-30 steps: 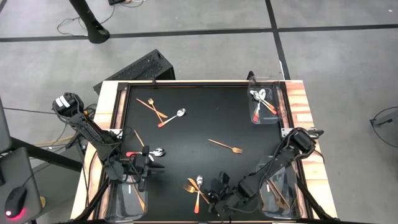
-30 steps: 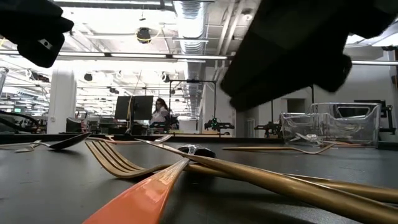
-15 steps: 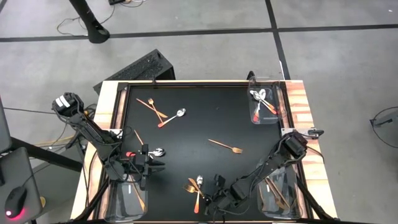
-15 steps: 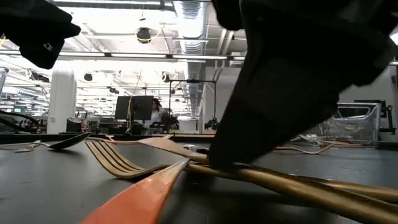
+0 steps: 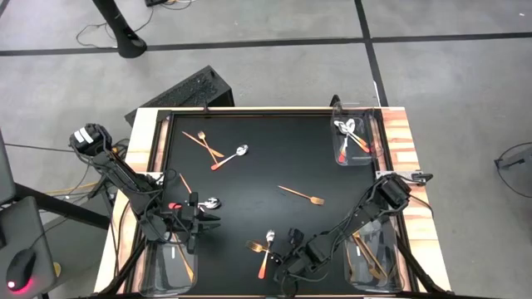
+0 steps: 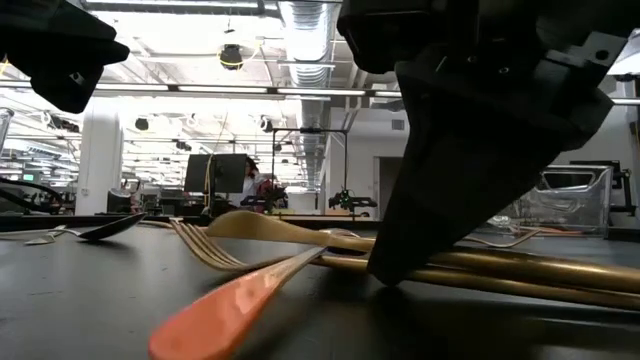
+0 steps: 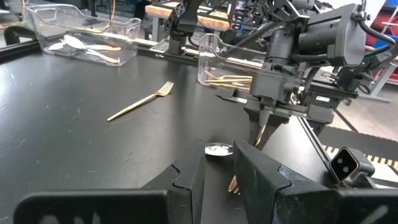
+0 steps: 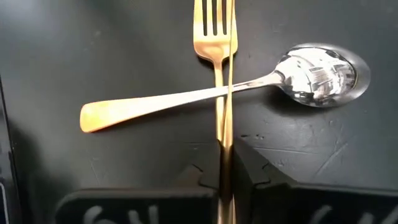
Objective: Sort silverware by color (type)
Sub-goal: Put the gold table knife into the bottom left transparent bin
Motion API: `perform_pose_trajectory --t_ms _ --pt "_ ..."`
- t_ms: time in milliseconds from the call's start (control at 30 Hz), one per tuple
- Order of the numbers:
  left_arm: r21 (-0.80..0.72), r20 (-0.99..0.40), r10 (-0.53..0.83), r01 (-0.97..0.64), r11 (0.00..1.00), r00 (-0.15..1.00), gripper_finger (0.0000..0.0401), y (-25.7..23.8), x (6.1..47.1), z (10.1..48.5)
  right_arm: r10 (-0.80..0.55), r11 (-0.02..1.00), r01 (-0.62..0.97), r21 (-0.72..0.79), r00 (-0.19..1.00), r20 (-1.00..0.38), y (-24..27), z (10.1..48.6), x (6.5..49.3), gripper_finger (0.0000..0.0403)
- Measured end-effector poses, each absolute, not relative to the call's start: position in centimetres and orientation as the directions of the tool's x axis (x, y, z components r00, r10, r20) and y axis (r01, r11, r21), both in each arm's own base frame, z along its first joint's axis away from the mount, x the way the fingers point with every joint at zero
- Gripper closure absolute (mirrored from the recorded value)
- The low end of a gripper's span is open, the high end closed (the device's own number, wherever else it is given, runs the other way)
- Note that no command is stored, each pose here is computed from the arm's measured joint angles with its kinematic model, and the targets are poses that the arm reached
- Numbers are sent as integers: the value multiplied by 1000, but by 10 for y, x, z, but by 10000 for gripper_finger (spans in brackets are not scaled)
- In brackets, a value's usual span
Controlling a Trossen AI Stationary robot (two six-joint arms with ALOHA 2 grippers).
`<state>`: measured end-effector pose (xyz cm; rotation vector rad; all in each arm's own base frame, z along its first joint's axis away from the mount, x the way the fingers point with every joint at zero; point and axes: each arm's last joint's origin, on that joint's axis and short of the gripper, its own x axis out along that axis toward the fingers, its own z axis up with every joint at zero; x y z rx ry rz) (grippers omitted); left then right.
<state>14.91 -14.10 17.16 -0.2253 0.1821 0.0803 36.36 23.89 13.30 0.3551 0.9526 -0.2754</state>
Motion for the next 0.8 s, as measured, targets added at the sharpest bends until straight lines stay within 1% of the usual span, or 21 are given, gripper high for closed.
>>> perform_pose_trajectory --t_ms 133,233,367,500,700,800 --pt "-219 -188 58 -100 970 980 330 -141 149 172 -93 912 383 146 540 -836 240 140 366 381" --pt "-224 -186 60 -102 969 981 330 -141 149 172 -157 910 405 91 538 -828 239 150 367 378" --pt "-237 -181 72 -114 965 981 330 -140 149 172 -241 903 429 9 525 -816 238 164 368 356" --pt "-249 -181 71 -116 961 981 330 -140 149 172 -251 899 438 2 518 -818 235 167 370 340" --pt "-261 -181 70 -117 958 981 330 -141 150 172 -305 858 509 -67 399 -865 222 154 359 333" --pt "-268 -186 57 -107 957 981 330 -141 149 172 -311 852 517 -84 371 -875 221 153 356 332"
